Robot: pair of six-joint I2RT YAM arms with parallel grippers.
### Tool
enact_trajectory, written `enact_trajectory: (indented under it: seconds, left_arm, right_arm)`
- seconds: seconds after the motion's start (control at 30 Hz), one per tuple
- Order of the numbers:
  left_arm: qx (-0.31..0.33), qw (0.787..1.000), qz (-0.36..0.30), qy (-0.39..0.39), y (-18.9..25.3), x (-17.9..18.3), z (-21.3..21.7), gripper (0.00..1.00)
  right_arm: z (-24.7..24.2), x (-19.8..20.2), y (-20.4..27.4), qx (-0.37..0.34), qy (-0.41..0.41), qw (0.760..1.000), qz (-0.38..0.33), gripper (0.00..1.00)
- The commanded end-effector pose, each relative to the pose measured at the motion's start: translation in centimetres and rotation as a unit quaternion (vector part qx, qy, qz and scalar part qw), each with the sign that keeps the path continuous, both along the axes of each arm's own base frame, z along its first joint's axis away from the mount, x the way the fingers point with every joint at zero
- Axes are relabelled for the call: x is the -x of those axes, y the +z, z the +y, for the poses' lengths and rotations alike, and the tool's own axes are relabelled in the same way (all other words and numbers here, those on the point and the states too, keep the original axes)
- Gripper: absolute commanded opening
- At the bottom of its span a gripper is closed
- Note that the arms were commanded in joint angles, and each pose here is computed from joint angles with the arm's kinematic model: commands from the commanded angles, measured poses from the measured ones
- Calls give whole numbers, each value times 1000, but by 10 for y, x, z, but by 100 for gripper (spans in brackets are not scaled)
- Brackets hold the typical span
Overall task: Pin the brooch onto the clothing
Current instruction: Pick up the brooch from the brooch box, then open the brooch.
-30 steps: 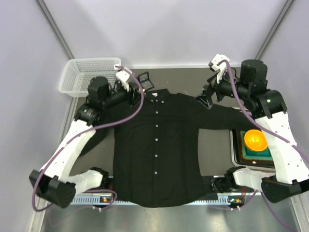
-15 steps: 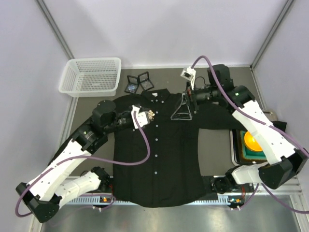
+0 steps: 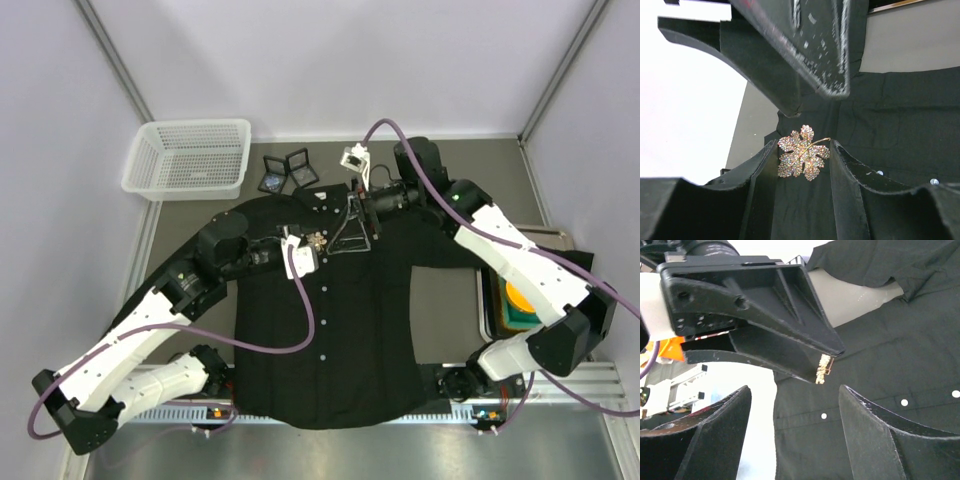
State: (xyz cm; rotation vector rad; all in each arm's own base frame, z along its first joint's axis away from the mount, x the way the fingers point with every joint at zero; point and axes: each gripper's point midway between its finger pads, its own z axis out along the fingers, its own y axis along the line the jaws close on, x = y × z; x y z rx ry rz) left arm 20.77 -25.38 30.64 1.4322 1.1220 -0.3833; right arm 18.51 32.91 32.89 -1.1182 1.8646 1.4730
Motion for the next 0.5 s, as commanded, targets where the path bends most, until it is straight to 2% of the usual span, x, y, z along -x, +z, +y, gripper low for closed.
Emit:
enact_trajectory:
  seconds: [0.0, 0.3, 0.47]
  left_arm:
    - [7, 1000, -19, -11, 10, 1, -5, 44]
    - [8, 1000, -23, -18, 12, 3, -8, 44]
    - [10, 999, -25, -23, 15, 4, -10, 43]
  right_arm:
    - [10, -7, 4, -11, -1, 1000, -10, 68]
    - [17, -15, -2, -3, -9, 1000, -9, 57]
    - [22, -15, -8, 2, -7, 1000, -2, 48]
